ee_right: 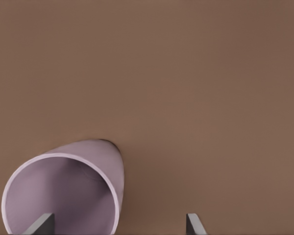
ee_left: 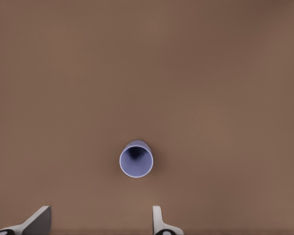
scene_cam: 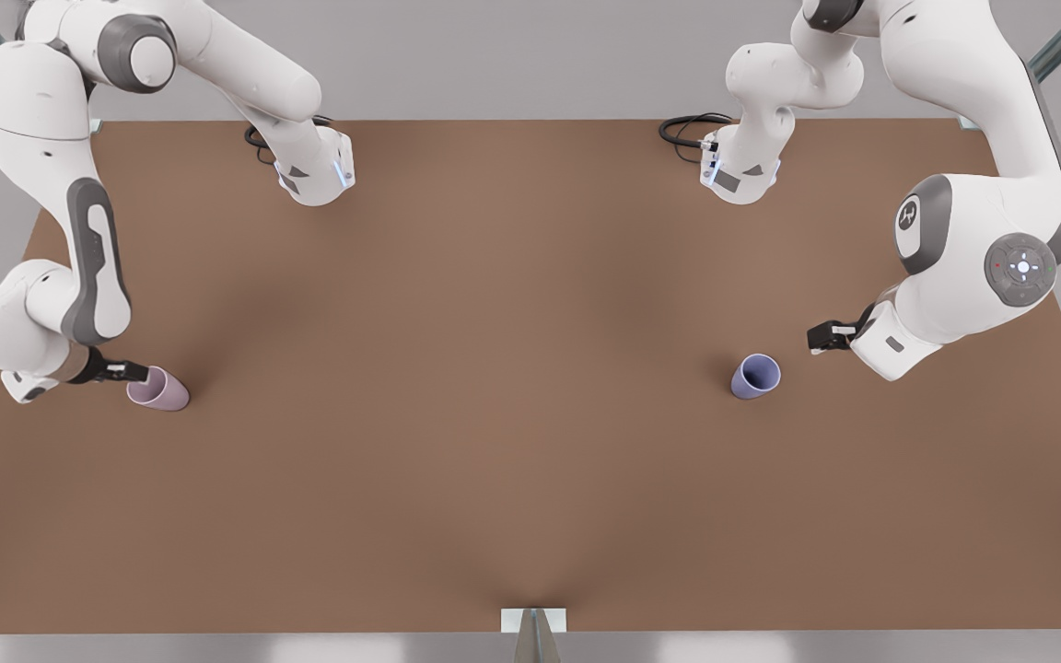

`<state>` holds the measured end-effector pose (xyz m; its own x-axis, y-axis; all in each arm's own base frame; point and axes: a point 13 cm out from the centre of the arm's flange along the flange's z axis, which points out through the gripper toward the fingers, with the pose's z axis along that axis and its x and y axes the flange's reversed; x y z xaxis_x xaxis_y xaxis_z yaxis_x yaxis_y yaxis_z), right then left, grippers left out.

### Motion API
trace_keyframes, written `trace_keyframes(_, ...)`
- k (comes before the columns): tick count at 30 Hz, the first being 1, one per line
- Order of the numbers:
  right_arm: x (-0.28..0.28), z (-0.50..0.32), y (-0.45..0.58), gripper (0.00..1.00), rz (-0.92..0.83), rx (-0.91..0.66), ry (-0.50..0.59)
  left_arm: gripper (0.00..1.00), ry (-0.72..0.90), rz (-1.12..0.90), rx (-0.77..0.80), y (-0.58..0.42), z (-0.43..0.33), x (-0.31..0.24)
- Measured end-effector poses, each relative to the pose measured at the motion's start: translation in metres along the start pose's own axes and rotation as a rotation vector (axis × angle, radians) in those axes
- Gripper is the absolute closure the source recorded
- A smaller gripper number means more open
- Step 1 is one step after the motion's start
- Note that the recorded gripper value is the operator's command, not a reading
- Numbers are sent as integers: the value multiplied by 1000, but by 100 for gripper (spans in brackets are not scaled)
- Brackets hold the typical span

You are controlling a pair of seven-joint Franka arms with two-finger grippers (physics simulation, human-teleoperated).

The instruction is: Stack the cups, with the pink cup at the bottom and the purple cup at the top

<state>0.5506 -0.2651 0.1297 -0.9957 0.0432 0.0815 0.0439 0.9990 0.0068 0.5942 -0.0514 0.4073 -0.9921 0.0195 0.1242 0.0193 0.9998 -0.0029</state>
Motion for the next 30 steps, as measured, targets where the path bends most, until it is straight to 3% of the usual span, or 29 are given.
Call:
trace_keyframes(4,-7,16,5,1,-27,-5,-12,0,4,0,0,0,1,1)
trace_keyframes(5,-11,15,7,10,-37,-3,-21,0,5,0,0,0,1,1)
trace_keyframes(8,-18,18,11,51,-59,-1,-31,0,5,0,0,0,1,1)
trace_keyframes(9,-20,21,12,60,-67,-1,-33,0,6,0,0,0,1,1)
trace_keyframes(13,-24,24,12,78,-87,1,-45,0,6,0,0,0,1,1)
trace_keyframes(20,-49,-16,35,79,-151,17,-117,0,9,0,-1,0,2,1)
trace_keyframes(24,-79,-54,129,79,-274,-19,-177,0,11,-1,-1,1,4,1)
trace_keyframes(30,-97,-90,320,79,-455,-41,-177,0,10,-2,-2,1,3,1)
